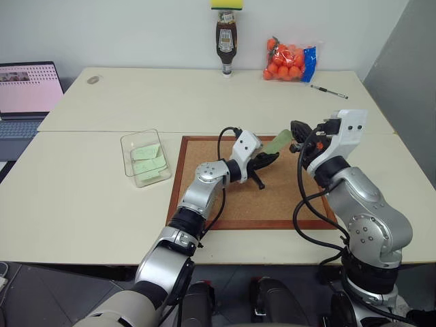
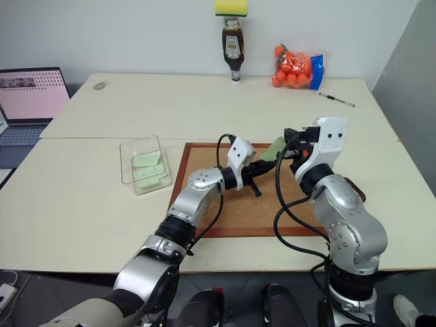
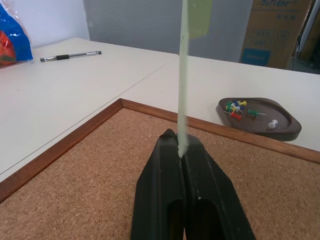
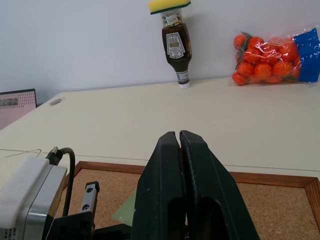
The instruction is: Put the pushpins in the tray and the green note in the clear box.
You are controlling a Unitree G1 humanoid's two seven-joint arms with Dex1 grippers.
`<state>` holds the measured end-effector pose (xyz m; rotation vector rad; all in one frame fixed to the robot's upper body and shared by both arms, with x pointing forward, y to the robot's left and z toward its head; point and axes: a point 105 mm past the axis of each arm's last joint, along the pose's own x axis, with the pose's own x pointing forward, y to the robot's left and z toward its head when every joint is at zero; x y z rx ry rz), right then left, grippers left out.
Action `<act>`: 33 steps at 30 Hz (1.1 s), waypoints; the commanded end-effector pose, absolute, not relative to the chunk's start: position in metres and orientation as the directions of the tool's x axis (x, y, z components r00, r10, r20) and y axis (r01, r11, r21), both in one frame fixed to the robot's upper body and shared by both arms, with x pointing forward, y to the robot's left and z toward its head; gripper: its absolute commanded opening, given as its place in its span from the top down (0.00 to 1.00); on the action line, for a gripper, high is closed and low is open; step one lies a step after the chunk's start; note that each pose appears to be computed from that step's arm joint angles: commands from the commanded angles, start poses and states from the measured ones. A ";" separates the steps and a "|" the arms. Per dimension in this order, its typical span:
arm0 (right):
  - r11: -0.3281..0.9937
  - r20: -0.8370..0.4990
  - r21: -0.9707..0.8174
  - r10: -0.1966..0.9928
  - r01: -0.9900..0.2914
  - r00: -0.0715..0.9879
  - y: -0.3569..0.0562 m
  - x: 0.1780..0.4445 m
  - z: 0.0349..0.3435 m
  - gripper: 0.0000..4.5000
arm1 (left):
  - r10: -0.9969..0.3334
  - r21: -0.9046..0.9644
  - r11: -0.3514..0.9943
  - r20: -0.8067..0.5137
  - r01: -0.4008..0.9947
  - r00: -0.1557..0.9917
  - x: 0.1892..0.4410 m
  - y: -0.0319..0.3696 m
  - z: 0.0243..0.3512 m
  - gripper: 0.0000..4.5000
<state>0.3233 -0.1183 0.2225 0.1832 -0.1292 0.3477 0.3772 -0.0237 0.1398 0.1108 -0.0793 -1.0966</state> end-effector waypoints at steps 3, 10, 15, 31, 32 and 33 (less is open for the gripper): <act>0.880 0.168 0.124 0.436 -0.458 0.884 -0.099 0.311 0.228 1.00 | -0.897 0.122 0.441 0.082 0.889 0.434 0.375 -0.028 0.161 0.99; 0.866 0.036 0.015 0.499 -0.500 0.866 -0.100 0.309 0.209 1.00 | -0.885 0.048 0.458 0.120 0.888 0.450 0.377 -0.024 0.168 0.99; 0.908 0.092 -0.025 0.419 -0.418 0.904 -0.117 0.314 0.221 1.00 | -0.874 0.045 0.481 0.104 0.876 0.475 0.379 -0.016 0.163 0.99; 0.906 0.211 0.222 0.317 -0.361 0.925 -0.125 0.315 0.239 1.00 | -0.879 0.078 0.477 0.054 0.875 0.474 0.368 -0.012 0.146 0.99; 0.904 0.210 0.224 0.320 -0.364 0.924 -0.125 0.315 0.239 1.00 | -0.879 0.078 0.476 0.054 0.876 0.473 0.368 -0.012 0.146 0.99; 0.903 0.209 0.225 0.322 -0.366 0.923 -0.125 0.315 0.239 1.00 | -0.879 0.077 0.476 0.054 0.876 0.473 0.368 -0.012 0.146 0.99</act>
